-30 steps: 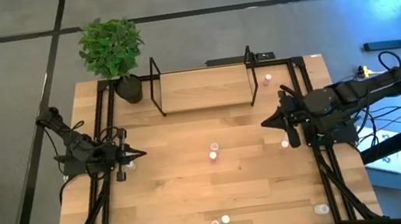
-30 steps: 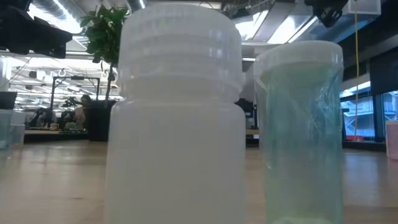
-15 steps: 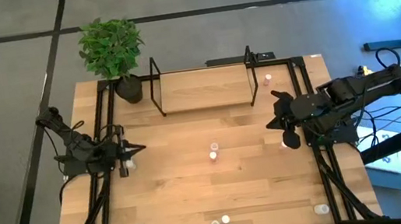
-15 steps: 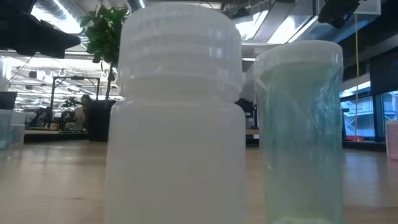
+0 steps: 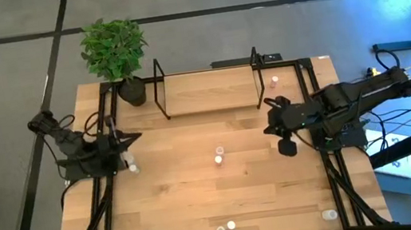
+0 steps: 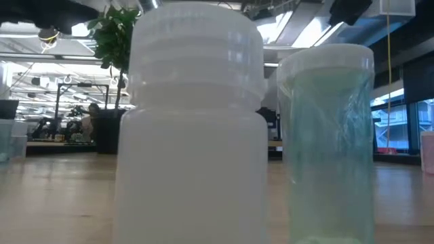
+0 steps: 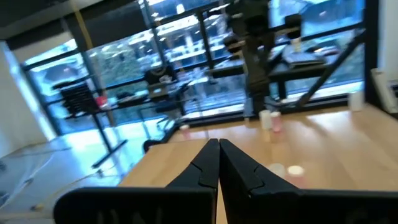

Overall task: Pick and place medicine bottles onto shelf by color
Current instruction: Put the top right transparent medicine bottle on the shelf

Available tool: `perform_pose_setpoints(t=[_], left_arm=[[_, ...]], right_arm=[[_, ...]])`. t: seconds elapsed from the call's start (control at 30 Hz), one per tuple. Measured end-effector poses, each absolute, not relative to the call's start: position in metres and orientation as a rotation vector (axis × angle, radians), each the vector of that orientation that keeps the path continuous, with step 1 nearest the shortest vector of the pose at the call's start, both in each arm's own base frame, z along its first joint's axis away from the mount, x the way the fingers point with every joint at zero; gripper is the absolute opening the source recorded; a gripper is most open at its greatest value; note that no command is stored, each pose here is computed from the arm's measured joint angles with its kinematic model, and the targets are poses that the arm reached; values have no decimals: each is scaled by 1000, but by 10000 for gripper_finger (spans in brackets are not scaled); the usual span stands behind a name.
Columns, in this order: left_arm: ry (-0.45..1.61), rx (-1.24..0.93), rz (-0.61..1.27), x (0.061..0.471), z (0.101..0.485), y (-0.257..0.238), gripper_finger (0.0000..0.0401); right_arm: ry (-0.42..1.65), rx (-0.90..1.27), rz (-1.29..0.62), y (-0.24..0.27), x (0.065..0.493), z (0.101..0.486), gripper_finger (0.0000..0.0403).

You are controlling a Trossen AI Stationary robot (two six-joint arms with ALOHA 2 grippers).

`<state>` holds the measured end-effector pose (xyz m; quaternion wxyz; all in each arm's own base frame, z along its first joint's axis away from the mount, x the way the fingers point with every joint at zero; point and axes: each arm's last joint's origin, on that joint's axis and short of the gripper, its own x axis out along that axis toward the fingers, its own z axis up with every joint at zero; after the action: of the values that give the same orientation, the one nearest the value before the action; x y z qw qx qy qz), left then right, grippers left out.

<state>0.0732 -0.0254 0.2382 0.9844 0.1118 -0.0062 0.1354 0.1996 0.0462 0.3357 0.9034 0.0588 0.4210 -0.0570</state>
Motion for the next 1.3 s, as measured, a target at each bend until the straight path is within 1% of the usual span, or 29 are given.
perform_pose_setpoints(t=[0.17,0.27,0.37,0.53,0.63,0.73,0.9,1.17,1.3], left_arm=[[24,237,328,82,261,-27,0],[95,225,351,90,276,-28,0],[230,209,338,100,284,-30,0],[486,98,289,114,304,-27,0],[646,37,229,121,312,-26,0],[740,0,144,127,316,-28,0],[778,-96,55,127,319,-31,0],[768,-71,110,127,319,-29,0],[767,-70,111,127,319,-29,0]], right_arm=[[867,129,-127,48,213,342,0],[862,139,-146,45,219,345,0],[861,146,-169,40,223,346,1],[856,185,-219,30,224,346,4],[856,176,-225,26,225,346,4],[856,151,-212,26,225,346,4],[856,166,-185,27,225,346,5],[841,198,-191,27,226,347,7],[838,236,-168,28,227,348,26]])
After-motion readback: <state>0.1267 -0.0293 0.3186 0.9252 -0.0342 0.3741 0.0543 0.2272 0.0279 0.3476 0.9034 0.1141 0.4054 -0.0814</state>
